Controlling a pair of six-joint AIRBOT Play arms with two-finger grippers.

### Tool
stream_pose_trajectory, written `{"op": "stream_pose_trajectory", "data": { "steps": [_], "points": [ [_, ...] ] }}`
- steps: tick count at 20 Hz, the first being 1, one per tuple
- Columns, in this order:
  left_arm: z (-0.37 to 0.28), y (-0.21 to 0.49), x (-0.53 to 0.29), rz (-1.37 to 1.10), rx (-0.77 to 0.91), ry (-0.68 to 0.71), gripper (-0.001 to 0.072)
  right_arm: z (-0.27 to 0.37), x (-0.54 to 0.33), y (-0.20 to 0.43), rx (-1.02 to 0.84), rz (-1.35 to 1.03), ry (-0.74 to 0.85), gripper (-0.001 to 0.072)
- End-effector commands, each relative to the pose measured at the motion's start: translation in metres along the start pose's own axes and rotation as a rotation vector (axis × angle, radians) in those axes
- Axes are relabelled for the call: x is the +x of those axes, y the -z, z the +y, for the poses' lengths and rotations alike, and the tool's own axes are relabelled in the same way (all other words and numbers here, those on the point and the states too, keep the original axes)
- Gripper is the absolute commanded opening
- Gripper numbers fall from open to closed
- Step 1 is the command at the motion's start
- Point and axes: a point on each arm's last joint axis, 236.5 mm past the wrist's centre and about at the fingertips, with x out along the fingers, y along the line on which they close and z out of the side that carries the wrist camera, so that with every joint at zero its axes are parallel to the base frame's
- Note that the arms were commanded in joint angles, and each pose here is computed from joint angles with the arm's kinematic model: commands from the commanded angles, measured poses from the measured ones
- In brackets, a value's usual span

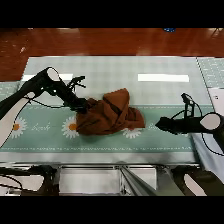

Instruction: Fold the shirts.

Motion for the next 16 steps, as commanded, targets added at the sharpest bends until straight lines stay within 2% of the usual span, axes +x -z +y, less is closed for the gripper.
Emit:
{"op": "stream_pose_trajectory", "data": {
  "steps": [1,6,12,13,14,15,16],
  "points": [
    [0.017,0.007,-0.004,0.051,-0.013,-0.046,0.0018,0.022,0.02,0.002,0.062,0.005,-0.07,0.0404],
    [0.017,0.006,-0.006,0.042,-0.025,-0.032,0.0018,0.053,0.064,0.01,0.086,0.103,-0.162,0.0404],
    [0.0,-0.014,-0.006,-0.039,-0.042,0.042,0.0018,0.097,0.089,-0.025,0.127,0.14,-0.309,0.0399],
    [-0.004,-0.02,-0.006,-0.063,-0.048,0.062,0.0018,0.107,0.091,-0.028,0.123,0.154,-0.343,0.0367],
    [-0.009,-0.025,-0.007,-0.084,-0.054,0.083,0.0018,0.116,0.091,-0.029,0.102,0.171,-0.37,0.0274],
    [-0.01,-0.026,-0.007,-0.089,-0.056,0.088,0.0018,0.117,0.091,-0.029,0.097,0.172,-0.372,0.0254],
    [-0.016,-0.034,-0.014,-0.124,-0.059,0.11,0.0018,0.132,0.085,-0.031,-0.015,0.184,-0.406,0.0032]
  ]
}}
